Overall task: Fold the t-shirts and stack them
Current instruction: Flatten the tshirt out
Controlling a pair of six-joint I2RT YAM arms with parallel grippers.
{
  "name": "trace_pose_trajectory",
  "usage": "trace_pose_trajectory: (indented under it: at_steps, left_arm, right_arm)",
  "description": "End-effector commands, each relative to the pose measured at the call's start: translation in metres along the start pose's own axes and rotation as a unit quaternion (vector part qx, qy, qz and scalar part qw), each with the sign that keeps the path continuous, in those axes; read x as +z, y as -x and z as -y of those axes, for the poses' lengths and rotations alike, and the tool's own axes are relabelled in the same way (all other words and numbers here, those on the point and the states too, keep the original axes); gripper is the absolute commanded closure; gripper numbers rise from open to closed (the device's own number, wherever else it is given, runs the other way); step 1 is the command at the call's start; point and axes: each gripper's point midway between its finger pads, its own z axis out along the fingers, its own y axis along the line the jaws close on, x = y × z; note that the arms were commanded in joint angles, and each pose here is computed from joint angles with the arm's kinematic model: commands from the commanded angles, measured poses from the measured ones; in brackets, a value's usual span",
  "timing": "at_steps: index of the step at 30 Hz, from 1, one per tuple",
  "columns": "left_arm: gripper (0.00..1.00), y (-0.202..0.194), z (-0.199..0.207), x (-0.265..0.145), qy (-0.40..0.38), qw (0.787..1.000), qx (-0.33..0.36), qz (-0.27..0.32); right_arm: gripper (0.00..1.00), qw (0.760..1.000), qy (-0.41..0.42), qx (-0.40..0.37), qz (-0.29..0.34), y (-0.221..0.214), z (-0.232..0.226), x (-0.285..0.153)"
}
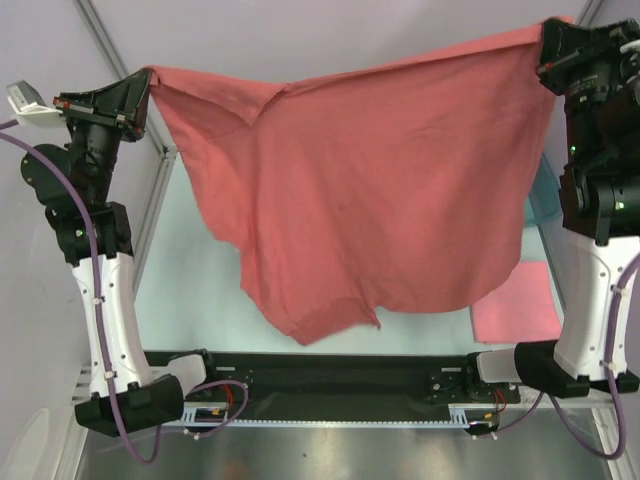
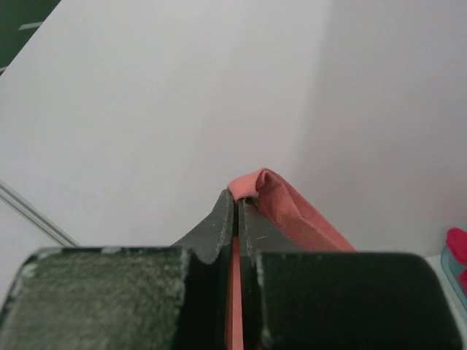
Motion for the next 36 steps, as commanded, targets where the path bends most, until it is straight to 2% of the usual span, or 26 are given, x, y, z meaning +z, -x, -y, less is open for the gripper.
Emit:
trace_pose_trajectory:
  at_steps: [1, 2, 7, 13, 19, 25, 29, 36]
  left_arm:
    - [1.0, 0.02, 0.049, -0.016, -0.034, 0.997, -0.016, 0.068]
    - [1.0, 0.023, 0.046, -0.011, -0.036, 0.997, -0.015, 0.068]
    - [1.0, 0.014, 0.097, 0.0, -0.11, 0.993, 0.047, 0.015]
    - [1.0, 0.007, 0.148, -0.023, -0.159, 0.98, 0.116, 0.005]
    - [1.0, -0.005, 0.201, -0.058, -0.199, 0.965, 0.168, 0.021]
    - [0.99, -0.013, 0.266, -0.096, -0.235, 0.943, 0.226, 0.063]
    - [1.0, -0.015, 0.284, -0.106, -0.248, 0.938, 0.231, 0.074]
    - [1.0, -0.016, 0.282, -0.106, -0.245, 0.941, 0.224, 0.071]
  right_arm:
    - [1.0, 0.999, 0.017, 0.017, 0.031, 0.022, -0.014, 0.008]
    - [1.0, 0.999, 0.022, 0.019, 0.03, 0.022, -0.017, 0.011]
    - [1.0, 0.999, 0.036, 0.03, 0.013, 0.012, -0.02, 0.011]
    - [1.0, 0.996, 0.072, 0.045, 0.011, 0.019, -0.033, -0.023]
    - [1.0, 0.993, 0.098, 0.058, 0.014, 0.031, -0.041, -0.063]
    - [1.0, 0.987, 0.129, 0.078, 0.048, 0.067, -0.057, -0.115]
    - [1.0, 0.983, 0.146, 0.084, 0.073, 0.089, -0.067, -0.137]
    - [1.0, 0.977, 0.152, 0.092, 0.121, 0.117, -0.072, -0.154]
